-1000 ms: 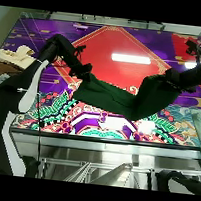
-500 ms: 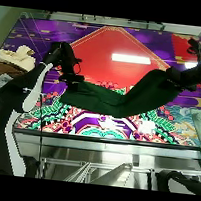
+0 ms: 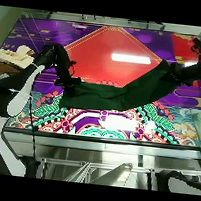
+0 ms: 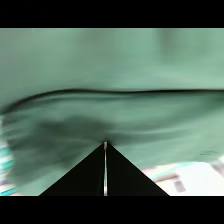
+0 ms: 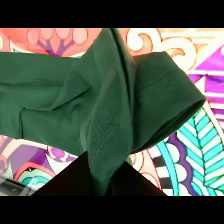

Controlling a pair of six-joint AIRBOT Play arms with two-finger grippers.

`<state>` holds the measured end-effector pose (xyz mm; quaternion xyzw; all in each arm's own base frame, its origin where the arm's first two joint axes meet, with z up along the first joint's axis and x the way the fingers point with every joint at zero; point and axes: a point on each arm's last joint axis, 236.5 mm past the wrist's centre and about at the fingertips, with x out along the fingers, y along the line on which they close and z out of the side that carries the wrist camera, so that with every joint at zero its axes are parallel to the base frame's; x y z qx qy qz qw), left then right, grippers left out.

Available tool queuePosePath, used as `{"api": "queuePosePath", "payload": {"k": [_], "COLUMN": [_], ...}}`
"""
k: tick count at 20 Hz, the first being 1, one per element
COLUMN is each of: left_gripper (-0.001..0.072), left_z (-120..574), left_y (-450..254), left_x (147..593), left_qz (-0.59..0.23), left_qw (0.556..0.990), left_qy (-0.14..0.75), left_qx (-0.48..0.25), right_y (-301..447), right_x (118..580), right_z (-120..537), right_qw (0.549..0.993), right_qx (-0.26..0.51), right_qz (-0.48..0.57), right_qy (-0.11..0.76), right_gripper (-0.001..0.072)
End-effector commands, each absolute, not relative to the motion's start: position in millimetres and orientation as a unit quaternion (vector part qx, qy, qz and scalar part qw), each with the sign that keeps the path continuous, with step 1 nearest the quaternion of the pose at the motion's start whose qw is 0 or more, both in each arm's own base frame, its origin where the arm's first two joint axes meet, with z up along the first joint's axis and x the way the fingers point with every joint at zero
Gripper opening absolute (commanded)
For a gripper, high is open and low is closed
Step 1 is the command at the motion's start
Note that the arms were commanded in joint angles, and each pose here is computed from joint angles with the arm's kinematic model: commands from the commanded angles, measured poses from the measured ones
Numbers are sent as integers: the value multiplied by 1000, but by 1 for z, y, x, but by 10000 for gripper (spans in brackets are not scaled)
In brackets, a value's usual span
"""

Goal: Fold the shirts.

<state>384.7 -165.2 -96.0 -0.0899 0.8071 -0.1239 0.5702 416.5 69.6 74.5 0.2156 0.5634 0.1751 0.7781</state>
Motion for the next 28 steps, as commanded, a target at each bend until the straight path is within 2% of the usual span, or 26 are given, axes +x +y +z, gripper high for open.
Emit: {"api": "queuePosePath", "payload": {"k": [1, 2, 4, 6, 13, 19, 23, 28], "left_gripper": [19, 19, 19, 20, 20, 20, 20, 20], "left_z": [-59, -36, -17, -16, -81, -111, -116, -121], "left_y": [-250, -275, -305, -337, -422, -421, -432, -430], "left_x": [398, 409, 429, 437, 397, 382, 384, 384], "left_qz": [-268, -311, -331, -351, -369, -342, -343, -342], "left_qw": [578, 590, 632, 646, 582, 568, 581, 578], "left_qy": [737, 702, 658, 638, 698, 721, 710, 713], "left_qx": [-224, -251, -241, -228, -194, -202, -202, -203], "right_y": [70, 70, 73, 76, 107, 118, 139, 178], "right_x": [422, 422, 420, 419, 421, 416, 412, 398], "right_z": [70, 71, 70, 71, 98, 107, 113, 116], "right_qw": [779, 779, 776, 775, 763, 752, 743, 726], "right_qx": [217, 217, 217, 215, 262, 273, 275, 259], "right_qz": [186, 186, 190, 193, 259, 285, 309, 345], "right_qy": [558, 558, 561, 562, 531, 527, 526, 535], "right_gripper": [28, 27, 28, 28, 28, 28, 28, 28]}}
